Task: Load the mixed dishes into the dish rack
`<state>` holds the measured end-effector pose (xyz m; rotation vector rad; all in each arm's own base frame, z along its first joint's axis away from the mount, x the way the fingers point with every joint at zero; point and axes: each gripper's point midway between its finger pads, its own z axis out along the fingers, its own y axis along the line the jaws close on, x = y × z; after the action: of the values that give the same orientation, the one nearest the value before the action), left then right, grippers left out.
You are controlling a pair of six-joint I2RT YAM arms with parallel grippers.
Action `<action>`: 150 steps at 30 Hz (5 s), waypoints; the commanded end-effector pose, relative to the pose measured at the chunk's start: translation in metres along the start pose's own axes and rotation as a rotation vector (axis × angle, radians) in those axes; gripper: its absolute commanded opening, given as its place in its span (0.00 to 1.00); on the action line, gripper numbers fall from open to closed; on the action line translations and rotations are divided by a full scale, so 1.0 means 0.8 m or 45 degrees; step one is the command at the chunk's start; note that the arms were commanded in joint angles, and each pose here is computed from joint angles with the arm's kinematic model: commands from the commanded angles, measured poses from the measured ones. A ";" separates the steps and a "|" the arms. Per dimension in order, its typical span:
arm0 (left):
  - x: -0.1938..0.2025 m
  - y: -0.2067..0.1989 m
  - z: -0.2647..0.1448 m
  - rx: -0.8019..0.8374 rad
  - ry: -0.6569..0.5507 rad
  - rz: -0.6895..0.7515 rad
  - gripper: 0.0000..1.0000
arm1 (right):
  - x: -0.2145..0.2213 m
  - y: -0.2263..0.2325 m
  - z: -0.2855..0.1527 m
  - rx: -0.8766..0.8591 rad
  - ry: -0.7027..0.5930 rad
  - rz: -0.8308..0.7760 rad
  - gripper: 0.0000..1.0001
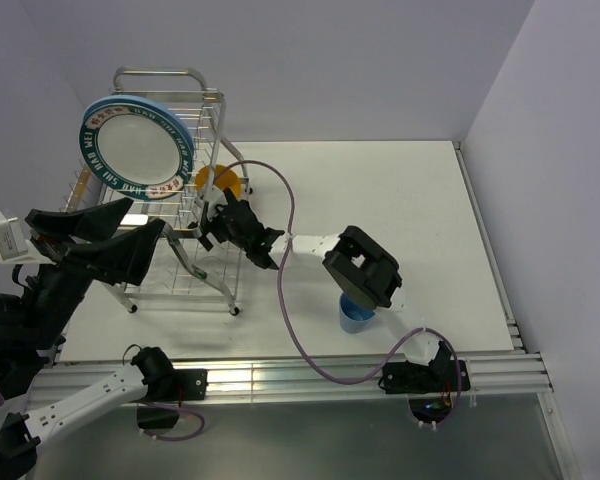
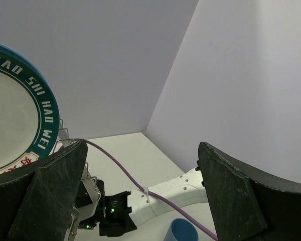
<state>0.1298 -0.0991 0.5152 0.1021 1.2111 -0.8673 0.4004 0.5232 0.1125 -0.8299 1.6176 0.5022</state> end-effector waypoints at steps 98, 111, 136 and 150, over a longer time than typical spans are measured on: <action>0.377 -0.049 0.077 0.009 1.081 -0.217 0.83 | -0.065 -0.068 -0.463 0.714 0.345 0.924 0.00; 0.398 -0.015 0.088 -0.213 1.085 -0.112 0.18 | -0.093 -0.025 -0.476 0.620 0.343 0.883 0.34; 0.220 -0.052 0.088 0.292 0.259 0.044 0.00 | -0.204 -0.043 -0.600 -0.031 -0.298 1.766 1.00; 0.163 -0.090 0.062 0.570 0.001 0.072 0.00 | -0.289 -0.038 -0.581 -0.227 -0.502 2.033 0.98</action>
<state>0.1494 -0.2507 0.4184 0.4929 1.1516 -1.0298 0.1253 0.2244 0.4100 0.5712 1.6668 1.6606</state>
